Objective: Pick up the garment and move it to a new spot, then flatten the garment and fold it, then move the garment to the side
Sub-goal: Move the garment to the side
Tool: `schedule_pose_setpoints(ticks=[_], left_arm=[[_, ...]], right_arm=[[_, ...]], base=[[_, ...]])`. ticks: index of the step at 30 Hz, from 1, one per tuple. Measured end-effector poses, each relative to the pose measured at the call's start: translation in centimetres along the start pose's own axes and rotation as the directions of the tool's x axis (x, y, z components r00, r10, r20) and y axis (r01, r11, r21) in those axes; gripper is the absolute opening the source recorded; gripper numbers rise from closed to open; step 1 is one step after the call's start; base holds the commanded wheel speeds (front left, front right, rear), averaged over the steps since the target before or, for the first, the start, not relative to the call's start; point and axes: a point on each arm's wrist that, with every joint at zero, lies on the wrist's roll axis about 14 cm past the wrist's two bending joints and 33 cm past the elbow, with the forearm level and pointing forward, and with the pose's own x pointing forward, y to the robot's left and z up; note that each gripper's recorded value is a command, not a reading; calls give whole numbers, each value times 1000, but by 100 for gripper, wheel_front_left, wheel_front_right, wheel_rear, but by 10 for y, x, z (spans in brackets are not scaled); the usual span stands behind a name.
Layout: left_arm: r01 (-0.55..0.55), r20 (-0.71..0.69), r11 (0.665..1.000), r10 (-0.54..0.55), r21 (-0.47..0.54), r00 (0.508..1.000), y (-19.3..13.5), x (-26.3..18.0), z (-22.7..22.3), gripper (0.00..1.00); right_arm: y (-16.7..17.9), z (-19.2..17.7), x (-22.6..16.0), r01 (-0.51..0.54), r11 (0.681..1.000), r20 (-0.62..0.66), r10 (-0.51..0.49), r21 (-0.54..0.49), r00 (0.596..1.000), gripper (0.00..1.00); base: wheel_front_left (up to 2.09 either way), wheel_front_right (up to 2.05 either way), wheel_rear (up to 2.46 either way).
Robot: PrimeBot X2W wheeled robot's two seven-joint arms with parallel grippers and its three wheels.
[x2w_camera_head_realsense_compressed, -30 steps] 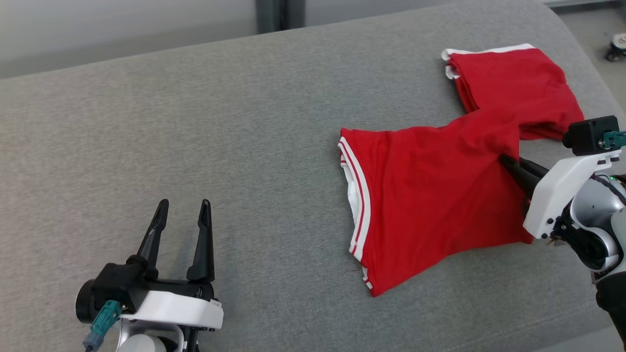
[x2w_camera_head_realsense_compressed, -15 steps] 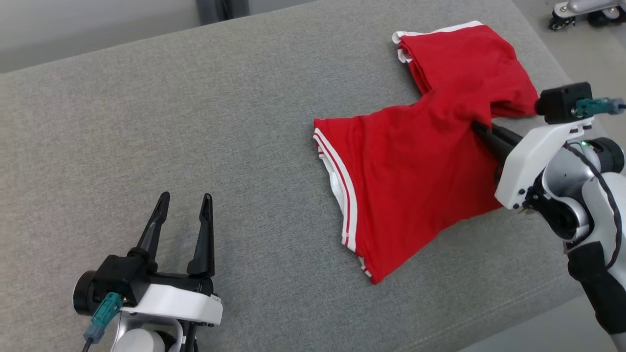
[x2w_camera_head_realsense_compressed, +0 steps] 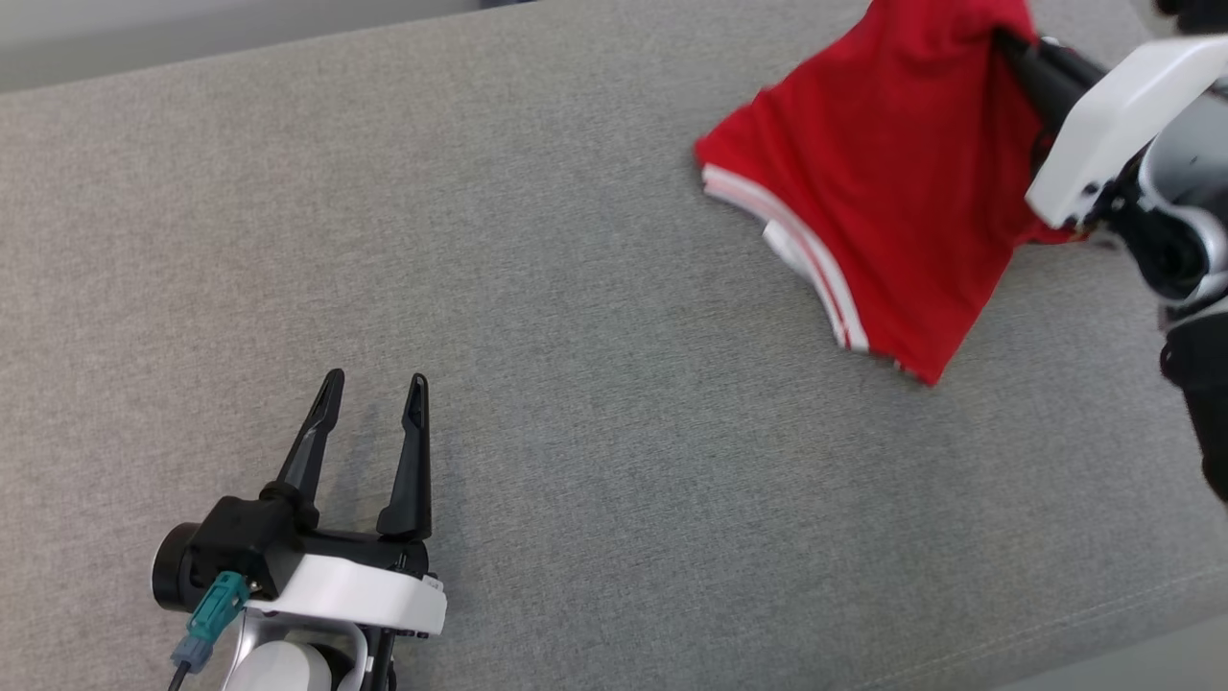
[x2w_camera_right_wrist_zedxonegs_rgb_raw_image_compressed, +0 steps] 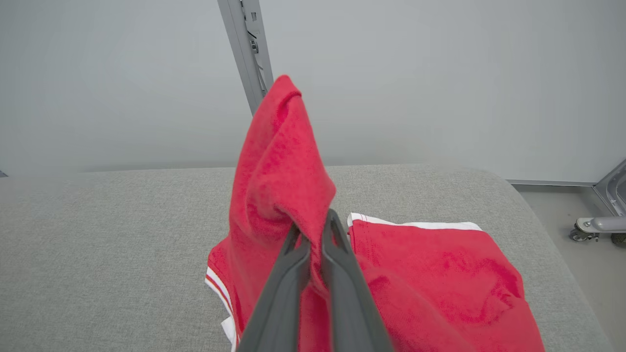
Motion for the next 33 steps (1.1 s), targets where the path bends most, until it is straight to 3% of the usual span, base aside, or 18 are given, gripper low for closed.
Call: schedule_pose_setpoints(ticks=[10,21,33], left_arm=[[-23,-11,1000,23,0,1000,10,0,-5,100],[-60,-3,998,60,2,998,19,-6,-3,100],[-82,-18,997,82,14,996,33,-1,-10,100]], right_arm=[[-39,12,13,101,994,-22,-102,-41,995,0],[-88,38,-6,209,971,-43,-215,-115,976,0],[-128,-23,18,307,910,-179,-363,-278,915,0]], base=[[0,0,0],[0,0,0],[0,0,0]])
